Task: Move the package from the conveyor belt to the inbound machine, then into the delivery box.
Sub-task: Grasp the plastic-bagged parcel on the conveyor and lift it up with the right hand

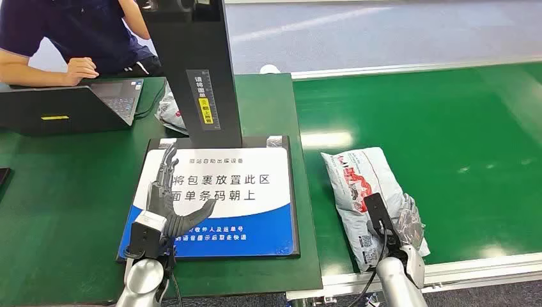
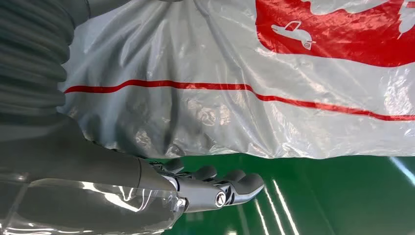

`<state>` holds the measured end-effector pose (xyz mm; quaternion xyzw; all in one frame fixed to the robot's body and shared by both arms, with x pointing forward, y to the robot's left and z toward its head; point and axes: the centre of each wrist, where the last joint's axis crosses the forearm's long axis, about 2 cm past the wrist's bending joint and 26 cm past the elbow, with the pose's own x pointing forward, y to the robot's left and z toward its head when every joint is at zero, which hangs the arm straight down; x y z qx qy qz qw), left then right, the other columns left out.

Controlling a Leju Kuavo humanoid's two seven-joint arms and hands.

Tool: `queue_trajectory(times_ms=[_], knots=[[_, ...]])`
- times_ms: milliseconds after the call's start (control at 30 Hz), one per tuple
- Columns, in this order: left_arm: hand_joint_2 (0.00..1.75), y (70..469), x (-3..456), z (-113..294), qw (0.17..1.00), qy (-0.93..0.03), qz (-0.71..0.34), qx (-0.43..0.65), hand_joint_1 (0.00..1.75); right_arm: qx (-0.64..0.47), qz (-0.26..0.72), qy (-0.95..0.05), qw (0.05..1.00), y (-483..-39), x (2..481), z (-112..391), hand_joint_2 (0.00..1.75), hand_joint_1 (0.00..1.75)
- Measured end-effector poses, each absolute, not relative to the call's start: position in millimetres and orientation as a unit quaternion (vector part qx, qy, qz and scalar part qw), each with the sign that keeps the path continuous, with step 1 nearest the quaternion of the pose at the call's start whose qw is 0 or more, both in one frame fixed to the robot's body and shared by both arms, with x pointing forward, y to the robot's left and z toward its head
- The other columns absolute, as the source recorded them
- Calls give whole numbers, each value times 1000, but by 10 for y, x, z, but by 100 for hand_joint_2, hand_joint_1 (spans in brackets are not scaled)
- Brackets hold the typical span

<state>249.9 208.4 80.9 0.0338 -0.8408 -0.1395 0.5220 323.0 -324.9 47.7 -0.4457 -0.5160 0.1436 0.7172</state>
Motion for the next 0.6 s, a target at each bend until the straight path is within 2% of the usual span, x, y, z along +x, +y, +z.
queue_trajectory(times_ms=[600], knots=[[175,2084,2521,826,520,-842,-140,33,0,-426,159,-502,736,-3181,3327,448,175,0]])
